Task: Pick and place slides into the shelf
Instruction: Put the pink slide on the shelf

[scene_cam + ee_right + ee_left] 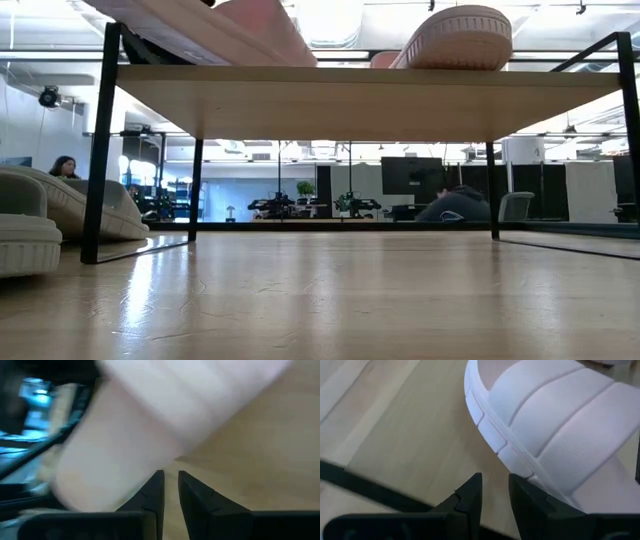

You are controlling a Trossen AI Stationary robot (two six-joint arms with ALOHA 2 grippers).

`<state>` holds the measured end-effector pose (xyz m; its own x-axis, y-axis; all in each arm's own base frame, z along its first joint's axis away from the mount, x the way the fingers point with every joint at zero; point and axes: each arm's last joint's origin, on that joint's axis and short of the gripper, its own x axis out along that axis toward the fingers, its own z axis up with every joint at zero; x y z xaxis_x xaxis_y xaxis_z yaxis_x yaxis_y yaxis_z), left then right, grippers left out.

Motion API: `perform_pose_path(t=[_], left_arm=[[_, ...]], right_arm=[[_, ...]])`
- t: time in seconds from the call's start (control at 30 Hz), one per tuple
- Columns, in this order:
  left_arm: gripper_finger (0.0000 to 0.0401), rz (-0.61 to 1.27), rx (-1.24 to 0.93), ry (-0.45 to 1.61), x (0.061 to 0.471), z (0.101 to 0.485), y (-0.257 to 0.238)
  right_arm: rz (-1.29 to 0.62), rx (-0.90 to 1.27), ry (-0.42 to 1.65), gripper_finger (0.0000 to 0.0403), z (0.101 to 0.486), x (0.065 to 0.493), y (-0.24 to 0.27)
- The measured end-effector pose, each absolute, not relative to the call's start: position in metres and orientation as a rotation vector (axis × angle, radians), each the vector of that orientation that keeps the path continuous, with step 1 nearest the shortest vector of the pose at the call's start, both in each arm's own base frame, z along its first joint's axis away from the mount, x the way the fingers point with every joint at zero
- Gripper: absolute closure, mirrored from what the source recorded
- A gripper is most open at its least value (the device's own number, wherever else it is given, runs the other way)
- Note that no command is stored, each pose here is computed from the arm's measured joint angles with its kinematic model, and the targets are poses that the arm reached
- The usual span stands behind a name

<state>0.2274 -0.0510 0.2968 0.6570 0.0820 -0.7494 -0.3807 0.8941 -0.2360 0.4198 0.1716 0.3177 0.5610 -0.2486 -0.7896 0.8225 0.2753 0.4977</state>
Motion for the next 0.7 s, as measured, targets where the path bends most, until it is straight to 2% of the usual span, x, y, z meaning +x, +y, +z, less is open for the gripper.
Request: perform_pose_path(t=[0.17,0.4,0.7], left_arm=[[0.0319,0.252,-0.398,0.773,0.234,0.299,-0.053],[0.0319,0.247,-0.38,0.782,0.237,0.296,-0.053],[0.0319,0.245,-0.38,0.782,0.24,0.294,-0.054]], right_arm=[[-0.928,1.001,0.681,0.0354,0.314,0.412,0.157],[-0.953,0.983,0.641,0.0353,0.322,0.41,0.146],[-1.077,0.921,0.578,0.0353,0.341,0.386,0.132]])
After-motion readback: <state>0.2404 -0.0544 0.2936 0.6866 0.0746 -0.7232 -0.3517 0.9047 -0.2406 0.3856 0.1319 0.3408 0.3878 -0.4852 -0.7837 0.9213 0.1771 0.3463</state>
